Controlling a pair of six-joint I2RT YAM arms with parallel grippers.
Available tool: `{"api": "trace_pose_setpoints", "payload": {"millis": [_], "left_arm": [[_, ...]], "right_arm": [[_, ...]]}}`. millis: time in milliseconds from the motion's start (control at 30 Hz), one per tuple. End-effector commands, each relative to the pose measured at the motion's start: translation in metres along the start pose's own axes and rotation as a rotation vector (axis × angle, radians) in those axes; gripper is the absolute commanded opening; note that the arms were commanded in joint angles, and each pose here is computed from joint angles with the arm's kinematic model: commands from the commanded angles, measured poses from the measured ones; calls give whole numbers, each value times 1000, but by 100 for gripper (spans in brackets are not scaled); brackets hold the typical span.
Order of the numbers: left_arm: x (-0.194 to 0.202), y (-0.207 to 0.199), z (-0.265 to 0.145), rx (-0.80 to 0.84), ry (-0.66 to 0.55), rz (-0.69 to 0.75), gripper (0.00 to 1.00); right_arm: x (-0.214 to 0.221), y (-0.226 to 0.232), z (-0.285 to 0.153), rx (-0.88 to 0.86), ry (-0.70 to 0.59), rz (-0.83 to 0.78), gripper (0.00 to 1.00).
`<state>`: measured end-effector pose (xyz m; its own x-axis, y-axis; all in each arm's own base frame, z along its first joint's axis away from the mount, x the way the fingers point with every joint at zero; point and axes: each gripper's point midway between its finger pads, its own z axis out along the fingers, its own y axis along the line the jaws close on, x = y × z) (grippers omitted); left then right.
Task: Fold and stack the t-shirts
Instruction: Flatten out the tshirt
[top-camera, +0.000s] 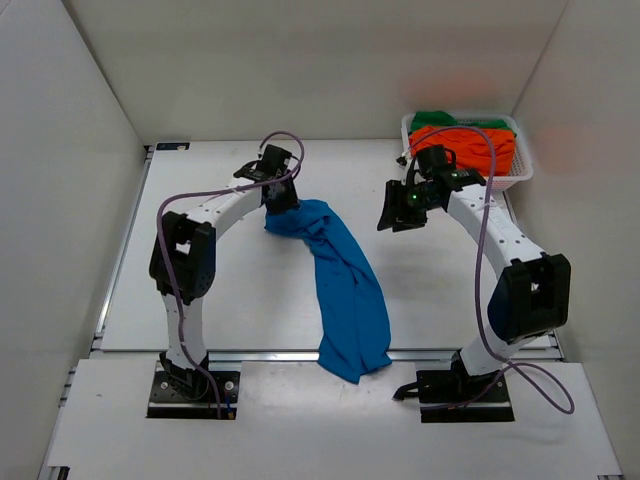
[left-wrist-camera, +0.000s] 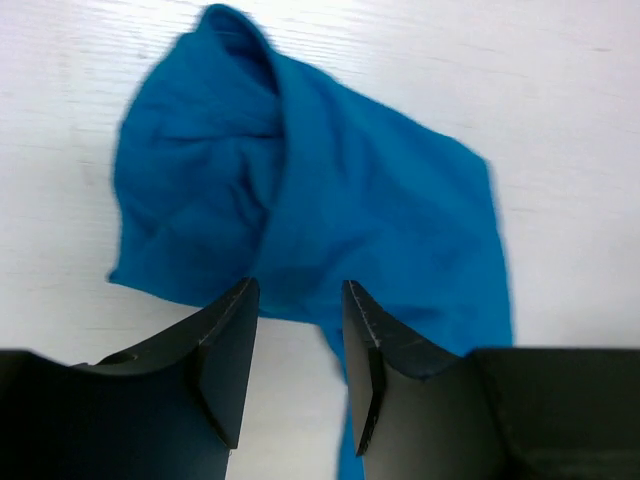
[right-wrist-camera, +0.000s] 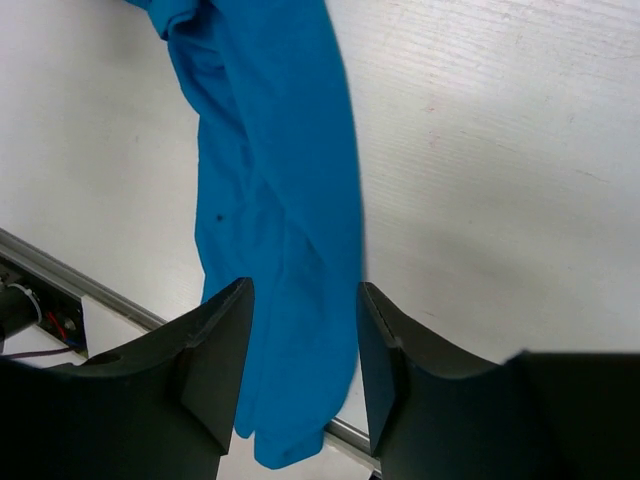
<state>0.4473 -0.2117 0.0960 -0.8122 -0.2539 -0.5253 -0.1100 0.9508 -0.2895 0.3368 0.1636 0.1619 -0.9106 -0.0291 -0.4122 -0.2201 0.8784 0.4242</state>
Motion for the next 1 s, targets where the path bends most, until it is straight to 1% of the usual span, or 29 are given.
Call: {"api": "trace_pose_setpoints", "payload": {"millis": [0, 67, 100, 133, 233, 300, 367, 467, 500, 533, 667, 733, 767, 833, 900, 933, 967], "left_arm": [[-15, 23, -5, -108, -39, 13, 49], [-5, 36, 1, -119, -5, 0, 50], [-7, 40, 2, -112, -7, -15, 50], [1, 42, 8, -116, 15, -16, 50], [4, 43, 17, -100, 39, -39, 51], [10, 34, 20, -67, 56, -40, 53], [6, 24, 22, -38, 41, -39, 53], [7, 14, 28, -10, 48, -49, 55], [10, 11, 29, 2, 57, -40, 55], [8, 9, 30, 7, 51, -54, 54], [17, 0, 37, 18, 72, -50, 55], [20, -6, 38, 28, 73, -49, 53], [21, -7, 37, 31, 73, -54, 50], [21, -14, 38, 62, 79, -60, 40], [15, -16, 36, 85, 75, -91, 17], [15, -23, 32, 103, 79, -91, 5], [12, -27, 29, 118, 78, -108, 0]], "right_arm": [[-8, 7, -17, -15, -82, -14, 43], [-2, 6, -14, -16, -59, 15, 43], [-2, 7, -15, -8, -63, 19, 43], [1, 6, -15, 1, -60, 19, 43], [4, 8, -13, 2, -57, 26, 44], [9, 9, -15, 1, -53, 29, 44], [18, 4, -9, 19, -26, 40, 45], [20, 7, -13, 11, -36, 45, 45], [28, 4, -11, 16, -15, 56, 45], [24, 6, -14, 13, -35, 58, 46], [33, 0, -13, 17, -19, 71, 46], [35, -1, -16, 18, -19, 80, 46], [36, -3, -15, 19, -15, 80, 47], [39, -5, -14, 19, -13, 80, 47], [39, -4, -15, 14, -13, 81, 48], [39, -2, -14, 10, -12, 72, 47], [38, -5, -14, 13, -12, 75, 47]]}}
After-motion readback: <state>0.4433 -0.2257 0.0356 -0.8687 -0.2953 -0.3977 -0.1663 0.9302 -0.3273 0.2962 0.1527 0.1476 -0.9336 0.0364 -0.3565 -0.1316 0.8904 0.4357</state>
